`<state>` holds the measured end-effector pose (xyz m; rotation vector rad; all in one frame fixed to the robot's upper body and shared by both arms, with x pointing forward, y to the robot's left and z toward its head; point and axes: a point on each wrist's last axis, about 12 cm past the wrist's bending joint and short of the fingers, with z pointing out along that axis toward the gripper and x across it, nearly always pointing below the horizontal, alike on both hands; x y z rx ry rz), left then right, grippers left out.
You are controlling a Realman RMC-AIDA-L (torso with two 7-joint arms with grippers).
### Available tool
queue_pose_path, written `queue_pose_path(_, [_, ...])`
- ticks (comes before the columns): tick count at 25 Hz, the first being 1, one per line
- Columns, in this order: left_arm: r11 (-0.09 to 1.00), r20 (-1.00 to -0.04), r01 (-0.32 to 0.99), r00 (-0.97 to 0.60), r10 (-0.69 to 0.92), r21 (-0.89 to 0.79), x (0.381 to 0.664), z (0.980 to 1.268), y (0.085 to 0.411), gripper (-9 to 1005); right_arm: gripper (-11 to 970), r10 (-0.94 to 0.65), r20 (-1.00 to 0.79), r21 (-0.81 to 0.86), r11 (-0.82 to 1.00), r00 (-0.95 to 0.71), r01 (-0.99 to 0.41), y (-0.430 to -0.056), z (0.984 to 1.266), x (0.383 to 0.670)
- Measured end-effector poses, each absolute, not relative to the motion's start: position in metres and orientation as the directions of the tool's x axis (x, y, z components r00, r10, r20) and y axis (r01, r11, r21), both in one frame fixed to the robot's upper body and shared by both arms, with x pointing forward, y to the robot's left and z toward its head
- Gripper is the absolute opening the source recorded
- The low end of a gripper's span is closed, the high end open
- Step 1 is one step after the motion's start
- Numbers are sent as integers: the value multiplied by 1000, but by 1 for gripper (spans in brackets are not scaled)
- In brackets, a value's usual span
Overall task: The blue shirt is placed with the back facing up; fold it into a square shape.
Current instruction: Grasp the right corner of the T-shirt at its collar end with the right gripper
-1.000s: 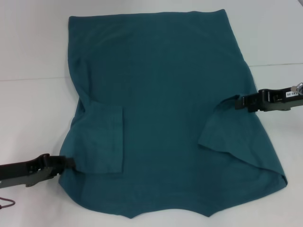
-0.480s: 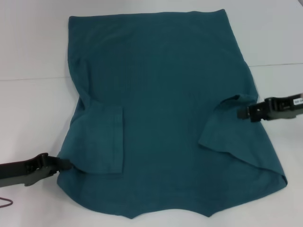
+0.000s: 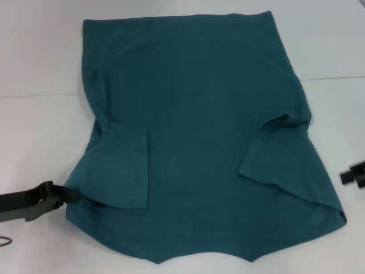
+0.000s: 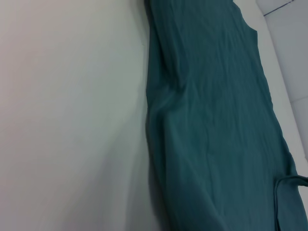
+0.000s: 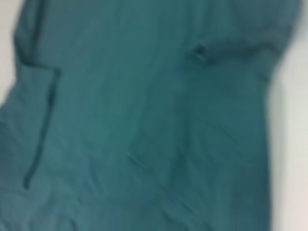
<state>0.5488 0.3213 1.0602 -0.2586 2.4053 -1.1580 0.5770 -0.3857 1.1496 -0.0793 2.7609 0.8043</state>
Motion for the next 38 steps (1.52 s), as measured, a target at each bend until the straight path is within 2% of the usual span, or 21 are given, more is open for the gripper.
queue_pose_path(6, [635,-325,24,-874,-362,-772,551,1060,321,33,528,-43,-201,466,874,-979,-134,-383,1135,567])
queue_pose_path(15, [632,-317,15,-874,-369,-775,549,1058,322,33,524,-99,-227,415,890,-969,-188,-366,1122,574])
queue_pose_path(38, [633,-314,7,-872,-374,-774,547,1056,322,33,514,-178,-185,358,904,-966,-235,-343,1113,580])
